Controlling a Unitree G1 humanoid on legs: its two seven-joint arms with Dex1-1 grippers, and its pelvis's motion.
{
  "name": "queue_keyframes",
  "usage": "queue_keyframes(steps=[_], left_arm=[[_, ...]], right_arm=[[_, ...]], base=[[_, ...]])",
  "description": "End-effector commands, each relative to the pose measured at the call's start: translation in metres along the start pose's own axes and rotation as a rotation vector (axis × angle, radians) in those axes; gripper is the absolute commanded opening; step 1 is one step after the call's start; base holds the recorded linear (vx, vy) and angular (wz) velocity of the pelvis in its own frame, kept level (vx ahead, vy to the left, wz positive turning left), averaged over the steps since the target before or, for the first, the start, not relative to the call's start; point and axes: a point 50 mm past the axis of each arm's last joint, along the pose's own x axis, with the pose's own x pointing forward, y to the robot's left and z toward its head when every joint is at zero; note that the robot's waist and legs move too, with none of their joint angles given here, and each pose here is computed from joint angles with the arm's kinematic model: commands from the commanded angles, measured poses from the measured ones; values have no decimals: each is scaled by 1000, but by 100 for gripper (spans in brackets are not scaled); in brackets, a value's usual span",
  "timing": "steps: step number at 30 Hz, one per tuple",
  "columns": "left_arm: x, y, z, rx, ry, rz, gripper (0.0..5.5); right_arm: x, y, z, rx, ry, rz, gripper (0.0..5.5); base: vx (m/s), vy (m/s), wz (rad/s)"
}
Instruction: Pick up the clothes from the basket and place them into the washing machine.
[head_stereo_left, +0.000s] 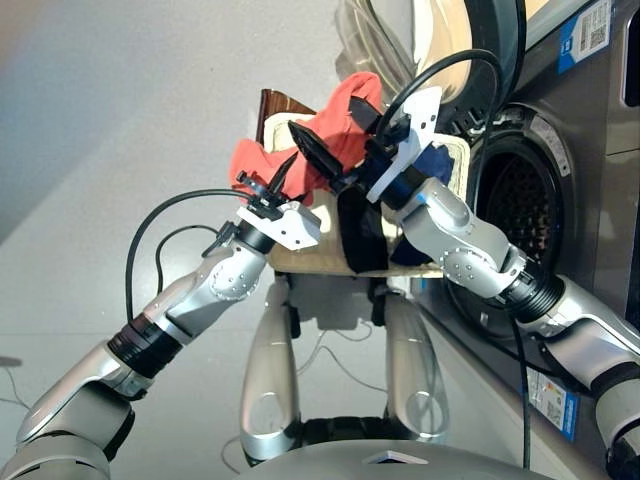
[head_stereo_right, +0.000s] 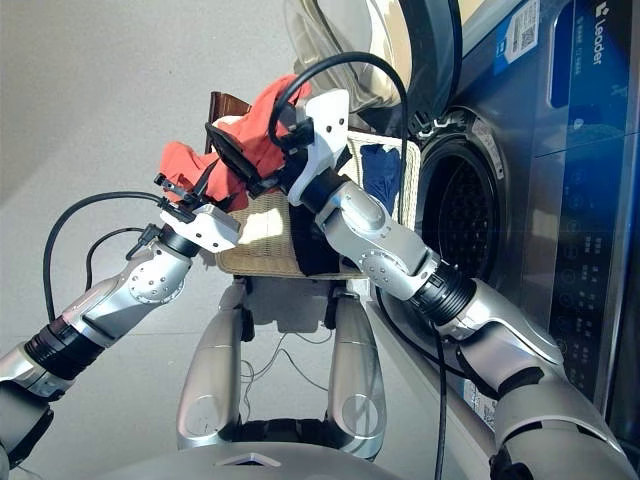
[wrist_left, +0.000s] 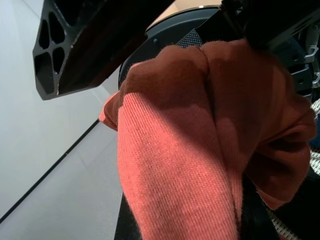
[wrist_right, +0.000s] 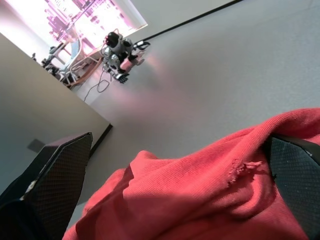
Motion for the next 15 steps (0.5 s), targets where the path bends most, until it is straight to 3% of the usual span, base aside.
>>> queue_keyframes(steps=[1,15], left_arm=[[11,14,42,8,-255,67,0],[16,24,47,89,-285,189,0]], right_arm=[[22,21,32,1,-130,119,550],[5,-14,10,-45,-65,-127,550]], base=[[0,0,0],[0,0,0]])
